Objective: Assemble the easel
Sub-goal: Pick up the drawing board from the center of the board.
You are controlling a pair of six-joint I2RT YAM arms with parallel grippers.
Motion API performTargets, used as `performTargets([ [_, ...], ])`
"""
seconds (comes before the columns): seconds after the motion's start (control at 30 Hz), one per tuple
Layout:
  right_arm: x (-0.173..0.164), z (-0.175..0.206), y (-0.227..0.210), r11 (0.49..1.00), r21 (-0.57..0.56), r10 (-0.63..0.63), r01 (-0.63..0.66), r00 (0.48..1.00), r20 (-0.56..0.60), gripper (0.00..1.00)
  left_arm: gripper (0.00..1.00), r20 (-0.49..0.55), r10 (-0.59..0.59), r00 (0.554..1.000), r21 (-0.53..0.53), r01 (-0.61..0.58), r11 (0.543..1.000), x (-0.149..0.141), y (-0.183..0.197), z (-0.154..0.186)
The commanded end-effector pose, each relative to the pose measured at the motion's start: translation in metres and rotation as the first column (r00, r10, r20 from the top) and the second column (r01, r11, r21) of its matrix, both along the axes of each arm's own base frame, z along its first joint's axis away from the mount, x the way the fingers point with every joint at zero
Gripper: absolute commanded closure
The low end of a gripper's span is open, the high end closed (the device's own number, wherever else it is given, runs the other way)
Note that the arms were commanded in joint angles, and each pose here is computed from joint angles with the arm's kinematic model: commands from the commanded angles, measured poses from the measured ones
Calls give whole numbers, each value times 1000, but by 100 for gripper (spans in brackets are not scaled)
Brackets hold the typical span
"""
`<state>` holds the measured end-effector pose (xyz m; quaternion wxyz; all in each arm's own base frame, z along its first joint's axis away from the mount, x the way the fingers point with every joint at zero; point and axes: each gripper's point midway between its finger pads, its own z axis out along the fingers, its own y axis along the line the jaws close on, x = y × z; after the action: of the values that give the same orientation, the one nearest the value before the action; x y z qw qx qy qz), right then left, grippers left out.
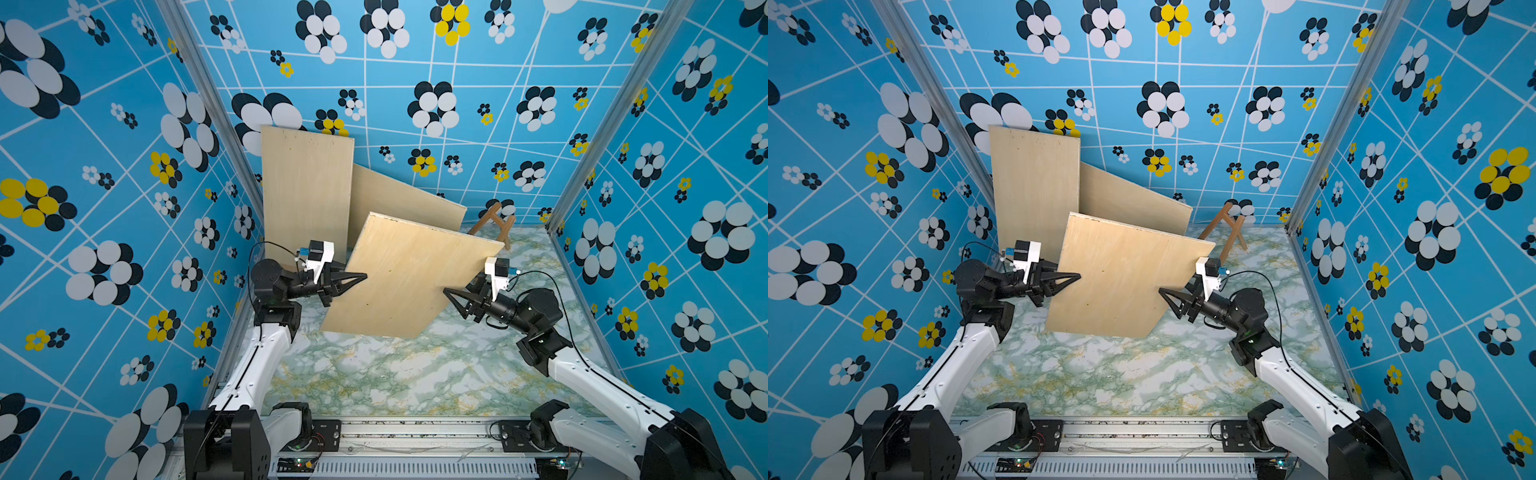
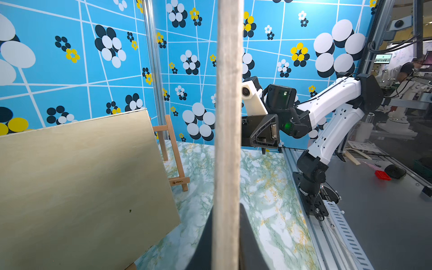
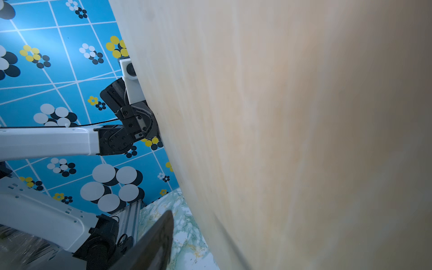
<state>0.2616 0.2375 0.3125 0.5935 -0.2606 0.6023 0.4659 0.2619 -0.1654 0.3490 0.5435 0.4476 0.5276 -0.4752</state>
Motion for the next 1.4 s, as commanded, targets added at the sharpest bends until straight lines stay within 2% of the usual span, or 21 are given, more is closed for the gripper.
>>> performTargets([
  [0.0,-78,30,21,933,7,355,-361,921,159,26,100,-158,194,968,-15,-199,980,55,16,-37],
  [0.2,-82,31,18,914,-12,402,-406,899,173,26,100,-216,107,970,-1,-110,994,59,20,-42],
  [0.47,-84,33,17,895,-20,442,-446,880,177,32,100,-271,100,958,28,-96,995,69,25,-57],
  [0.5,-83,31,17,894,-18,443,-447,880,170,38,100,-274,102,956,28,-98,995,70,25,-58],
  [0.57,-81,30,17,895,-9,441,-446,881,172,57,100,-275,109,955,31,-104,994,71,25,-62],
  [0.6,-80,28,18,896,-4,439,-445,883,166,63,100,-276,113,955,32,-108,994,71,25,-63],
  [0.8,-75,30,19,894,41,435,-446,886,160,67,100,-293,114,949,36,-109,993,71,23,-72],
  [0.97,-76,44,18,873,99,458,-478,872,170,68,100,-304,116,946,34,-111,993,76,24,-73],
  [1.0,-76,47,18,869,110,461,-482,870,172,74,100,-309,116,944,33,-111,993,77,24,-74],
  [1.07,-76,48,18,867,121,462,-483,871,166,93,100,-311,119,943,31,-115,993,78,24,-74],
  [1.1,-77,49,18,869,123,457,-479,873,170,100,100,-310,124,943,30,-121,992,79,25,-74],
  [1.2,-78,49,15,882,115,431,-456,882,191,100,100,-314,144,938,34,-140,990,82,26,-77],
  [1.3,-79,43,15,901,58,411,-430,888,204,100,100,-327,163,931,35,-160,986,87,29,-77],
  [1.37,-81,34,15,910,2,405,-414,892,202,100,85,-335,174,926,34,-172,984,89,31,-76],
])
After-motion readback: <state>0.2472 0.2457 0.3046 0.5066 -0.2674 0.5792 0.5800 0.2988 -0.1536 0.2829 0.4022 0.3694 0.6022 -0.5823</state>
